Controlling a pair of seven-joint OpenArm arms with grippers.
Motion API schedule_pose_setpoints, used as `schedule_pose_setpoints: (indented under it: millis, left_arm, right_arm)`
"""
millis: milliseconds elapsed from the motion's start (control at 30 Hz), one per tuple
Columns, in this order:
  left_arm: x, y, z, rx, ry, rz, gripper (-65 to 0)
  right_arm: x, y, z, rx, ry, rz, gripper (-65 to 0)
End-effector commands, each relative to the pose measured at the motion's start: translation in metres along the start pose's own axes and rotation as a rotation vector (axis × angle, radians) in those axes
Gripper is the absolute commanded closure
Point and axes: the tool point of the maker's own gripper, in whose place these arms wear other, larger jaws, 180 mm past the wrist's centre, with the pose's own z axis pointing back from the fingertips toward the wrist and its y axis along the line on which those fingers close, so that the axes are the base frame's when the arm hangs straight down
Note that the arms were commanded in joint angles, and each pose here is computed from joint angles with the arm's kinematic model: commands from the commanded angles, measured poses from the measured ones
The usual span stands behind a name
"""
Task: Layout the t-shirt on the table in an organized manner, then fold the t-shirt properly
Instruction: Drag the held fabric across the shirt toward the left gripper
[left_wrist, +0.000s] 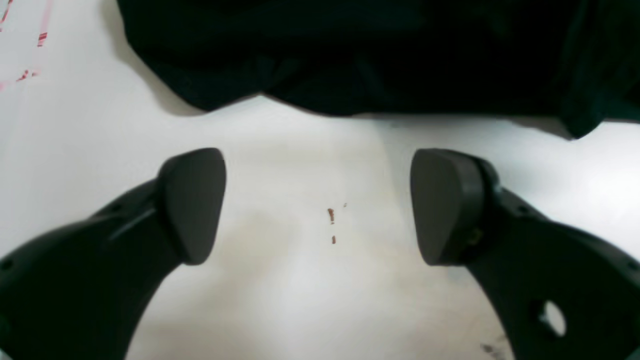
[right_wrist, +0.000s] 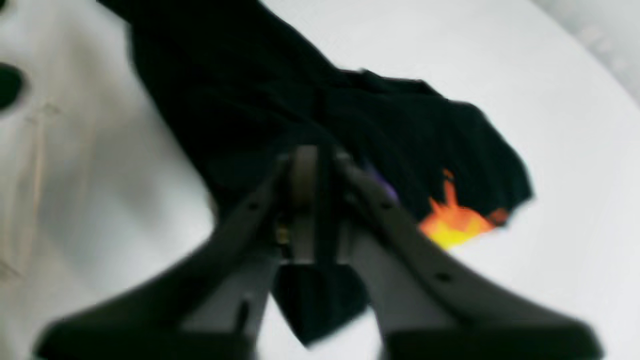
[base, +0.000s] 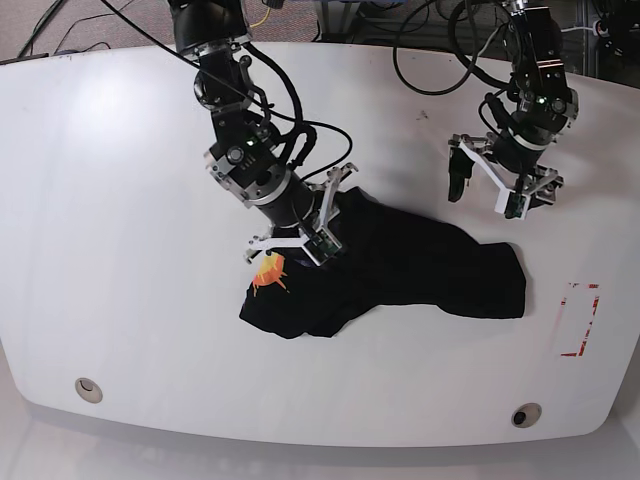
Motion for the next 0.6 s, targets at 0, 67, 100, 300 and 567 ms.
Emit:
schedule_pose_setpoints:
  millis: [0, 67, 100, 300, 567]
  left_arm:
    - [0.014, 0.003, 0.002, 0.007, -0.048, -0.004, -55.7]
    - [0.014, 0.004, 0.002, 0.008, -0.047, -0.005, -55.8]
    - [0.014, 0.004, 0.002, 0.009, -0.046, -0.005, -56.0]
    - [0.011, 0.001, 0.003, 0.002, -0.038, 0.000, -58.2]
    - [0.007, 0.002, 0.004, 0.000, -0.024, -0.006, -57.7]
  right_arm:
    - [0.024, 0.010, -0.002, 0.032, -0.072, -0.004, -16.0]
    - [0.026, 0.015, -0.003, 0.048, -0.076, -0.007, -23.0]
    - [0.028, 0.016, -0.004, 0.054, -0.080, -0.008, -26.6]
    - [0.034, 0.017, -0.001, 0.062, -0.111, -0.047, -48.5]
    - [0.017, 0.024, -0.002, 0.077, -0.068, -0.032, -54.1]
